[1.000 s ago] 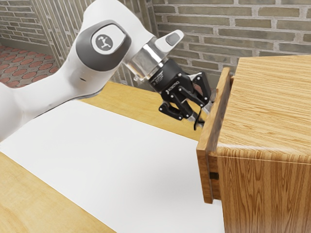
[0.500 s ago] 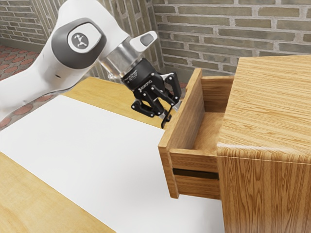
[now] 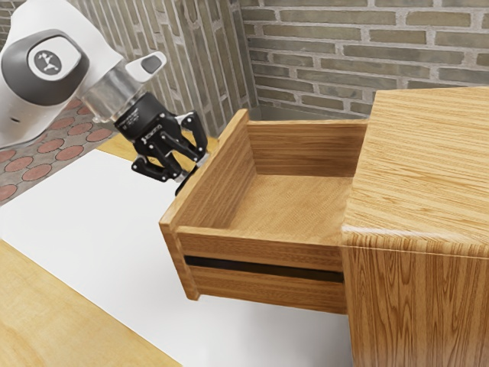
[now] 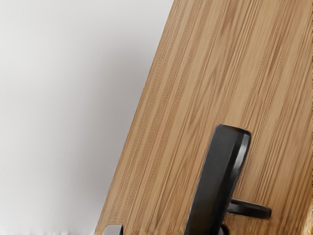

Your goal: Pull the drawer handle with one arm to open the drawer

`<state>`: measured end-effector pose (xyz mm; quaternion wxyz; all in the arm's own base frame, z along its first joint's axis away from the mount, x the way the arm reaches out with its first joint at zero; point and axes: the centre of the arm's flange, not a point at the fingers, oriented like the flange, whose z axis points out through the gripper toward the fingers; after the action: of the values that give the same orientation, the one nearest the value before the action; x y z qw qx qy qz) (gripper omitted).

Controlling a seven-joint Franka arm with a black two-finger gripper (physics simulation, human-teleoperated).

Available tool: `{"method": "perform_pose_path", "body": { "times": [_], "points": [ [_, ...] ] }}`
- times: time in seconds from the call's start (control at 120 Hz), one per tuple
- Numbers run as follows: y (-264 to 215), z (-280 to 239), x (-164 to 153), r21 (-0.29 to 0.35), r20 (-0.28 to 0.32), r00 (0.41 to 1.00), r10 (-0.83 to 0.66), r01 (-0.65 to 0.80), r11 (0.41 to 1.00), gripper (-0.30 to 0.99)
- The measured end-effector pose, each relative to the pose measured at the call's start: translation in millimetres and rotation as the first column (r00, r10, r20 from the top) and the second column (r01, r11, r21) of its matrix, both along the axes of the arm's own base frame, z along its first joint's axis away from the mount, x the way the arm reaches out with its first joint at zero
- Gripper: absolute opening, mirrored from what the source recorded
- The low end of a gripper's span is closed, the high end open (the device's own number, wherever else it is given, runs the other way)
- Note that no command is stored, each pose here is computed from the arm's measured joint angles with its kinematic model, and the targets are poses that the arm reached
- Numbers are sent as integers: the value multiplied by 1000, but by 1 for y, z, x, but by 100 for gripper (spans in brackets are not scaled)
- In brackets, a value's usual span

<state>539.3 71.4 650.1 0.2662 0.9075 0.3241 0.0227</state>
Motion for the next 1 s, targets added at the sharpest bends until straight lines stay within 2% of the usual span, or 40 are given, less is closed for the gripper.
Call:
{"method": "perform_pose_path", "body": {
  "times": [0.142, 0.25, 0.675, 0.908, 1.0],
  "points": [
    [-18, 7, -24, -4, 8, 1000, -29, 29, 1000, 11],
    [-12, 10, -35, -6, 11, 1000, -21, 21, 1000, 11],
    [25, 13, -43, -15, 29, 999, 28, -27, 1000, 11],
    [32, 14, -45, -15, 35, 999, 28, -28, 999, 27],
    [43, 61, -55, 3, 99, 995, 28, -28, 1000, 31]
  ]
}}
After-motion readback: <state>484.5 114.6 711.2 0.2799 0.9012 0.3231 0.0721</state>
